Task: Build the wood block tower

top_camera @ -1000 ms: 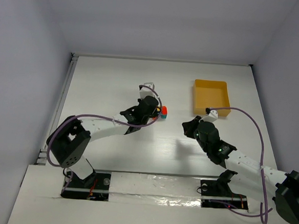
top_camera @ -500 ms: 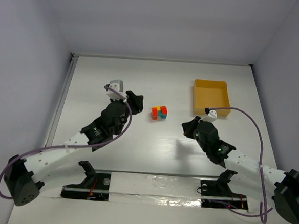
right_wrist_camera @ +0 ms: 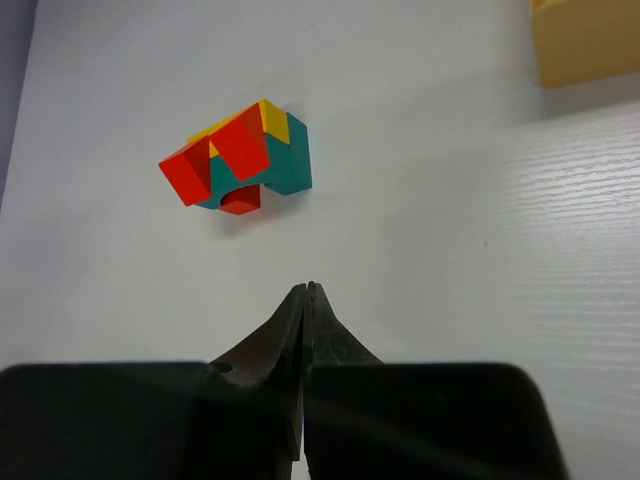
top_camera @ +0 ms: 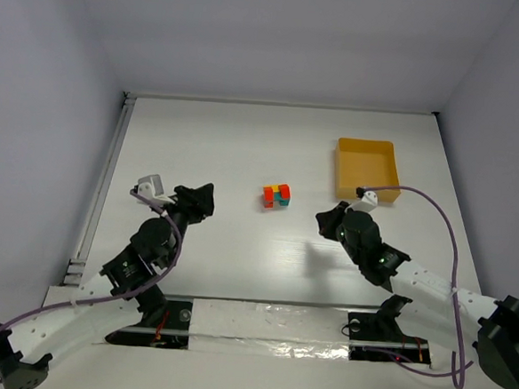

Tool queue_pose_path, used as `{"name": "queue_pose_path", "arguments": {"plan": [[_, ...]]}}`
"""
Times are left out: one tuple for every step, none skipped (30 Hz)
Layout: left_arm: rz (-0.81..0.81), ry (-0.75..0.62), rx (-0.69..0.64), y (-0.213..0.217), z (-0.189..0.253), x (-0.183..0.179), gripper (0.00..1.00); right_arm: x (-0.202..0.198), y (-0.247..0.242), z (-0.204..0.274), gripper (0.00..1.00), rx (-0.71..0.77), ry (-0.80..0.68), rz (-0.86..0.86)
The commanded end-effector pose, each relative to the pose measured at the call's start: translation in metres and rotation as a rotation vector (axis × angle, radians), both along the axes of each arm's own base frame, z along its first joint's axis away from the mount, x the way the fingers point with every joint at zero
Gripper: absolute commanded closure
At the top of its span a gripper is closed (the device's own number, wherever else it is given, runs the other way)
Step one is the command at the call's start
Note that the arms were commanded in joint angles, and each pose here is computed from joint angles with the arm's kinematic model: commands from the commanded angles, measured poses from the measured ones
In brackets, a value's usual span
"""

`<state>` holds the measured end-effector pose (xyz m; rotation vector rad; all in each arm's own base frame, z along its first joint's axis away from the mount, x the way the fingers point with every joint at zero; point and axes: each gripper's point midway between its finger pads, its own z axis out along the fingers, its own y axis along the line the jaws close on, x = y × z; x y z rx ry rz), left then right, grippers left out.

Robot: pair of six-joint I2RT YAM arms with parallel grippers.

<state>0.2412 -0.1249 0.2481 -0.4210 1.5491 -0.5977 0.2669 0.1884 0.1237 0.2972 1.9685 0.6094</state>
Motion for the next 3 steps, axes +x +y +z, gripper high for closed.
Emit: {"name": "queue_pose_path", "arguments": {"plan": [[0.027,0.037,0.035,0.0031,-0.0113,0.0021,0.42,0.0075,0.0010,0.0331,1.00,0.062,-0.101,-0.010],[0.029,0.045,0.040,0.0029,-0.0137,0.0025,0.42,0.0072,0.0000,0.0340,1.00,0.064,-0.106,-0.013],[0.030,0.058,0.055,0.0017,-0.0186,0.0038,0.41,0.0067,-0.0009,0.0357,1.00,0.067,-0.111,-0.014]]}}
